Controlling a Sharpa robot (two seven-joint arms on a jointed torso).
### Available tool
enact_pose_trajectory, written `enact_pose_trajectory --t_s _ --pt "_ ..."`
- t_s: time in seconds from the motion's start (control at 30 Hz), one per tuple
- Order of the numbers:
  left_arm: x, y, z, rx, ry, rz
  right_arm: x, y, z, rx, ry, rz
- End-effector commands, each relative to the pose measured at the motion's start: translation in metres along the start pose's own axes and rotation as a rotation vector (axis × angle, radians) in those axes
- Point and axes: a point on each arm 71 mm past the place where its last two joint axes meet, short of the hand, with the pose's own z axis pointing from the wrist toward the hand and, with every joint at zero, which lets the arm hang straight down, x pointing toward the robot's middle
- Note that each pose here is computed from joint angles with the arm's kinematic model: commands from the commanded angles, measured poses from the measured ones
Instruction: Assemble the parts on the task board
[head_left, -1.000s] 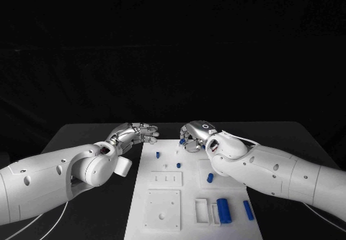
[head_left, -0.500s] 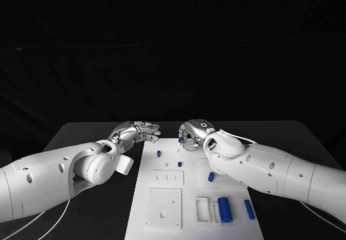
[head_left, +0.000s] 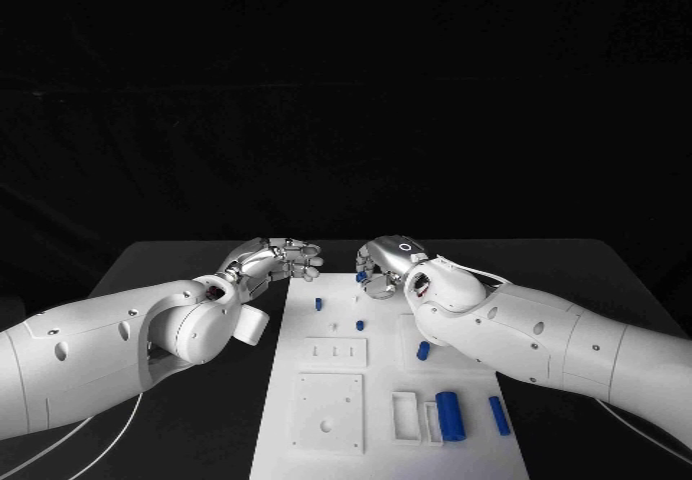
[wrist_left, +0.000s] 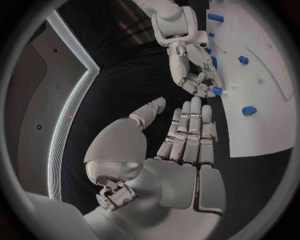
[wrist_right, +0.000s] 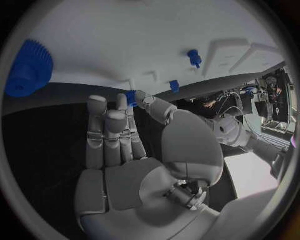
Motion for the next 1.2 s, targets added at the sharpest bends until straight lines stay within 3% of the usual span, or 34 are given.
enact_pose_trajectory --t_s 0.03,1.2 --pt "0.002 -0.0026 0.0007 0.011 0.01 -0.003 0.0017 0.0008 0.0004 -0.005 0.023 -0.023" --pt "0.0012 -0.0035 -0.0019 0.014 0.002 -0.001 0.0073 0.003 0.0048 0.009 0.054 -0.027"
